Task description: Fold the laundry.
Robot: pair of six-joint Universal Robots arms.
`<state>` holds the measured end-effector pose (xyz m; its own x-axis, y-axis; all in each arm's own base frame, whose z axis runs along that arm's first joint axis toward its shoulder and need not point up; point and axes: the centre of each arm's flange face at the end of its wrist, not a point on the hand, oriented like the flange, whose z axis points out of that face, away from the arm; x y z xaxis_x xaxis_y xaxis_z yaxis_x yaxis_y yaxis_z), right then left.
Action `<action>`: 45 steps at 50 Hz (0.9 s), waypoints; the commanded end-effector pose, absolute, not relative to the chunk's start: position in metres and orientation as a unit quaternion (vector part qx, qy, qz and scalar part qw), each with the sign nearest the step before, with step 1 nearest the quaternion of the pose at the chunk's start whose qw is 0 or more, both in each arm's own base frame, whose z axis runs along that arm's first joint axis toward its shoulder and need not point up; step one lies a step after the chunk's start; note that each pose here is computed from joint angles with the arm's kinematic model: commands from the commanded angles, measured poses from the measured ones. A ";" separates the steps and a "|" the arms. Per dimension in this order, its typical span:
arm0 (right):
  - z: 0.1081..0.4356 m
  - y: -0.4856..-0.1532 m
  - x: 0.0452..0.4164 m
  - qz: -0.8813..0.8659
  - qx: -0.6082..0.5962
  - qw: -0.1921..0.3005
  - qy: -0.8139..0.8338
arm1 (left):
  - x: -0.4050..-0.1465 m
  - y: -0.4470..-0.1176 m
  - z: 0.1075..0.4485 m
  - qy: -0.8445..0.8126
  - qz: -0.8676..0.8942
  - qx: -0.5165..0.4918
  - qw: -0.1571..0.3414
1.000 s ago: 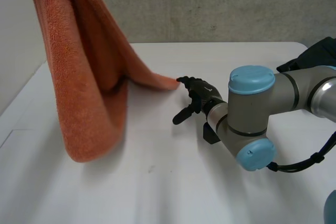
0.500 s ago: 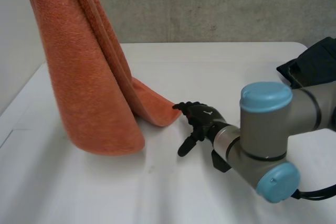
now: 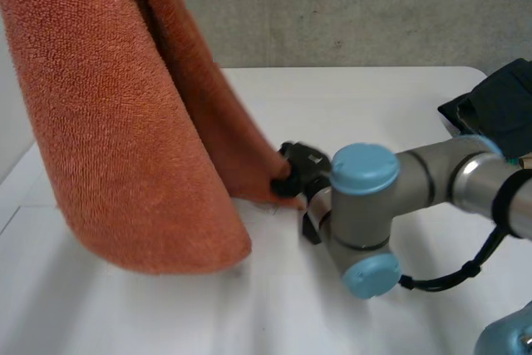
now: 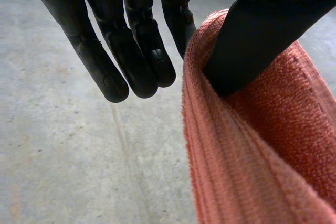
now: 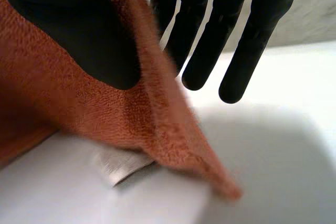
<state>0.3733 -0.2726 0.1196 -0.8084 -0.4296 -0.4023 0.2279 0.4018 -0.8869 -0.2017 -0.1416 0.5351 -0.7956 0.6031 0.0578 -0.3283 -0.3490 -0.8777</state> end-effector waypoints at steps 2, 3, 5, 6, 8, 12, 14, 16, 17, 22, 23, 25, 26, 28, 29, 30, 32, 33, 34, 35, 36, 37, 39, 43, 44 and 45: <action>0.233 -0.330 0.284 -0.693 -0.037 0.193 0.694 | -0.181 -0.178 0.519 -0.528 0.812 -0.102 0.227; 0.266 -0.338 0.262 -0.731 -0.060 0.154 0.662 | -0.174 -0.189 0.514 -0.538 0.811 -0.093 0.208; 0.296 -0.340 0.246 -0.763 -0.098 0.115 0.629 | -0.166 -0.202 0.507 -0.553 0.807 -0.082 0.191; 0.306 -0.340 0.241 -0.772 -0.120 0.098 0.617 | -0.162 -0.209 0.503 -0.560 0.804 -0.077 0.183; 0.322 -0.336 0.233 -0.773 -0.193 0.067 0.600 | -0.149 -0.231 0.487 -0.587 0.791 -0.061 0.164; 0.347 -0.324 0.221 -0.756 -0.247 0.038 0.604 | -0.131 -0.263 0.459 -0.630 0.761 -0.040 0.148; 0.353 -0.320 0.216 -0.744 -0.255 0.030 0.616 | -0.126 -0.275 0.445 -0.649 0.746 -0.032 0.146; 0.361 -0.316 0.210 -0.729 -0.266 0.022 0.630 | -0.117 -0.294 0.424 -0.674 0.725 -0.018 0.139; 0.361 -0.316 0.209 -0.723 -0.272 0.020 0.635 | -0.115 -0.300 0.416 -0.684 0.716 -0.013 0.139; 0.358 -0.325 0.212 -0.709 -0.311 0.015 0.633 | -0.105 -0.343 0.364 -0.740 0.661 0.015 0.123; 0.357 -0.326 0.214 -0.708 -0.316 0.013 0.632 | -0.104 -0.349 0.357 -0.747 0.653 0.017 0.120; 0.354 -0.331 0.218 -0.707 -0.321 0.008 0.630 | -0.105 -0.360 0.343 -0.760 0.639 0.018 0.116; 0.347 -0.337 0.223 -0.703 -0.327 0.006 0.632 | -0.110 -0.370 0.330 -0.770 0.628 0.013 0.114; 0.339 -0.345 0.228 -0.699 -0.329 0.004 0.635 | -0.118 -0.381 0.319 -0.777 0.619 0.000 0.117; 0.335 -0.349 0.231 -0.699 -0.328 0.002 0.635 | -0.123 -0.386 0.315 -0.778 0.618 -0.006 0.118; 0.330 -0.358 0.238 -0.704 -0.325 -0.001 0.632 | -0.130 -0.396 0.310 -0.775 0.620 -0.016 0.121; 0.326 -0.372 0.244 -0.718 -0.315 -0.010 0.621 | -0.134 -0.408 0.310 -0.764 0.633 -0.024 0.122; 0.325 -0.379 0.247 -0.727 -0.307 -0.016 0.614 | -0.135 -0.417 0.312 -0.753 0.646 -0.027 0.121; 0.326 -0.392 0.252 -0.749 -0.288 -0.029 0.596 | -0.136 -0.432 0.321 -0.725 0.677 -0.031 0.122; 0.330 -0.397 0.255 -0.764 -0.278 -0.036 0.582 | -0.137 -0.439 0.328 -0.706 0.697 -0.032 0.124; 0.335 -0.403 0.257 -0.779 -0.264 -0.042 0.567 | -0.137 -0.445 0.334 -0.689 0.714 -0.031 0.125; 0.341 -0.409 0.258 -0.796 -0.250 -0.049 0.549 | -0.137 -0.452 0.340 -0.670 0.731 -0.027 0.128; 0.363 -0.420 0.261 -0.845 -0.200 -0.059 0.492 | -0.137 -0.462 0.374 -0.596 0.790 -0.013 0.144; 0.399 -0.423 0.258 -0.908 -0.119 -0.038 0.401 | -0.138 -0.461 0.426 -0.481 0.854 0.016 0.196; 0.405 -0.421 0.259 -0.916 -0.109 -0.029 0.384 | -0.140 -0.460 0.432 -0.466 0.860 0.020 0.207; 0.412 -0.419 0.259 -0.925 -0.100 -0.020 0.367 | -0.142 -0.459 0.436 -0.453 0.864 0.022 0.221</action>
<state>0.2603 -0.4208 0.3672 -0.9251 -0.0895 0.3690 -0.2679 -0.5348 -0.8014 -0.1390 -0.4623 0.3808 -0.9520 0.2532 0.1722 -0.2422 -0.2785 -0.9294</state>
